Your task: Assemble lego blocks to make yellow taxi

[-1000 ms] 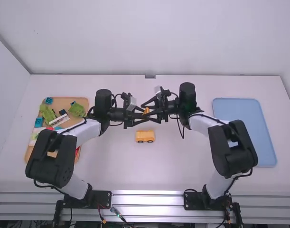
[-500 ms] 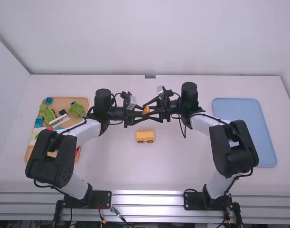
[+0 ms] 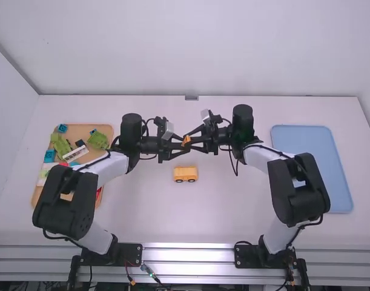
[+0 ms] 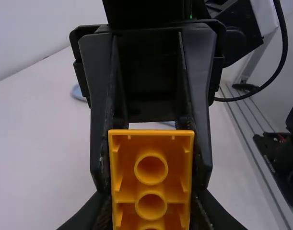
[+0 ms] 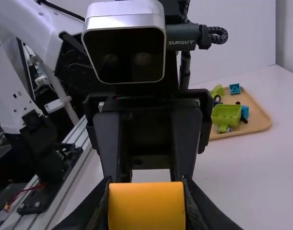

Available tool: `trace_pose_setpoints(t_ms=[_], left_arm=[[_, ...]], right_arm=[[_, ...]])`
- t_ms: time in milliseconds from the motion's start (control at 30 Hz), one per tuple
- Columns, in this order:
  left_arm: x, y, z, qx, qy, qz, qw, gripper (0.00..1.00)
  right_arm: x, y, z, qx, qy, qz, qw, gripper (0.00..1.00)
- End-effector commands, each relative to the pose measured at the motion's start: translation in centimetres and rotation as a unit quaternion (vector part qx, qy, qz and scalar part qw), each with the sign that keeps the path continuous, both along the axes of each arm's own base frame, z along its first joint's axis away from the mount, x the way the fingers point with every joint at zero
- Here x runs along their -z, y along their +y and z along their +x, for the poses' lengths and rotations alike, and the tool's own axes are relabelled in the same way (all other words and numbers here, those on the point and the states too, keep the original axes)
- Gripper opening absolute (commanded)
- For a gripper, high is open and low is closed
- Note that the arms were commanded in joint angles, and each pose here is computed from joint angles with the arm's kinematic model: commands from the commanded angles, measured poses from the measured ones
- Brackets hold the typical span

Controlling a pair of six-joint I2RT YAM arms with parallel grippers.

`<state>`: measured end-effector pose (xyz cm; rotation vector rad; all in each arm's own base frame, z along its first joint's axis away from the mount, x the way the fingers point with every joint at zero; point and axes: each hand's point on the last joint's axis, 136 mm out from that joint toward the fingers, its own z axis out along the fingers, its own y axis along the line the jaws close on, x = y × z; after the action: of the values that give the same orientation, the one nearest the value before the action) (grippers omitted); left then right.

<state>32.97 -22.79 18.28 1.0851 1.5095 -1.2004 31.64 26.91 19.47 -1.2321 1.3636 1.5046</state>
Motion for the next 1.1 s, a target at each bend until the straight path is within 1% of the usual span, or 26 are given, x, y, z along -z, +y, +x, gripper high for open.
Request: trace_pose_setpoints(t_ms=[0,67,100,133,167,200,300,333,367,400,433,467,533,633,667,733,833,867,933,967,1067], left_arm=[[-0.2,0.0,-0.1,0.006,-0.018,-0.002,1.0,0.03],[-0.2,0.0,-0.1,0.006,-0.018,-0.002,1.0,0.09],[-0.2,0.0,-0.1,0.006,-0.018,-0.002,1.0,0.1],[-0.2,0.0,-0.1,0.006,-0.018,-0.002,1.0,0.16],[-0.2,0.0,-0.1,0.006,-0.018,-0.002,1.0,0.18],[-0.2,0.0,0.0,0.005,-0.018,-0.001,1.0,0.3],[-0.2,0.0,0.0,0.004,-0.019,-0.001,1.0,0.37],[-0.2,0.1,0.0,0.004,-0.019,-0.001,1.0,0.44],[-0.2,0.1,0.0,0.004,-0.019,-0.001,1.0,0.55],[-0.1,0.1,0.1,0.002,-0.019,0.0,1.0,0.99],[-0.1,0.1,0.1,0.002,-0.018,0.0,1.0,0.99],[-0.1,0.1,0.1,0.001,-0.018,0.0,1.0,0.99],[-0.1,0.1,0.1,0.002,-0.018,0.0,1.0,0.99],[0.1,0.1,0.0,0.0,-0.012,0.002,1.0,0.99],[0.4,0.2,0.3,-0.009,-0.004,0.008,1.0,0.99],[1.2,0.4,0.9,-0.032,0.011,0.022,0.999,0.99],[3.4,1.2,2.1,-0.088,0.053,0.062,0.993,0.99],[3.5,1.3,2.1,-0.091,0.054,0.064,0.992,0.99],[4.5,1.6,2.5,-0.113,0.069,0.083,0.988,0.99],[4.6,1.6,2.5,-0.113,0.069,0.085,0.987,0.99],[5.0,1.8,2.6,-0.117,0.06,0.096,0.987,0.99]], right_arm=[[-0.1,0.1,-0.1,-0.007,0.014,-0.001,1.0,0.29],[-0.1,0.3,-0.3,-0.01,0.013,-0.001,1.0,0.27],[-0.1,0.2,-0.3,-0.009,0.013,-0.001,1.0,0.26],[-0.1,0.2,-0.2,-0.009,0.013,-0.001,1.0,0.25],[-0.1,0.2,-0.2,-0.008,0.013,-0.001,1.0,0.25],[-0.1,0.2,-0.2,-0.008,0.013,-0.001,1.0,0.25],[0.0,0.5,-0.3,-0.008,0.013,-0.002,1.0,0.23],[0.0,0.5,-0.3,-0.007,0.013,-0.002,1.0,0.23],[0.0,0.5,-0.2,-0.006,0.013,-0.003,1.0,0.23],[0.0,0.5,-0.1,-0.003,0.013,-0.003,1.0,0.22],[0.0,0.4,0.0,-0.001,0.013,-0.003,1.0,0.22],[0.1,0.4,0.5,0.013,0.013,-0.007,1.0,0.19],[0.2,0.5,0.8,0.023,0.018,-0.01,1.0,0.19],[0.7,0.4,2.5,0.073,0.018,-0.021,0.997,0.16],[0.9,0.4,3.5,0.1,0.024,-0.028,0.994,0.15],[1.2,0.3,4.7,0.135,0.028,-0.036,0.99,0.15],[1.5,-0.8,6.2,0.177,0.031,-0.046,0.983,0.15],[1.5,-0.9,6.3,0.179,0.031,-0.047,0.982,0.15],[2.1,-2.0,7.0,0.214,0.041,-0.072,0.973,0.13],[2.2,-2.1,7.1,0.22,0.042,-0.077,0.972,0.13],[3.0,-3.5,7.9,0.267,0.039,-0.126,0.955,0.13]])
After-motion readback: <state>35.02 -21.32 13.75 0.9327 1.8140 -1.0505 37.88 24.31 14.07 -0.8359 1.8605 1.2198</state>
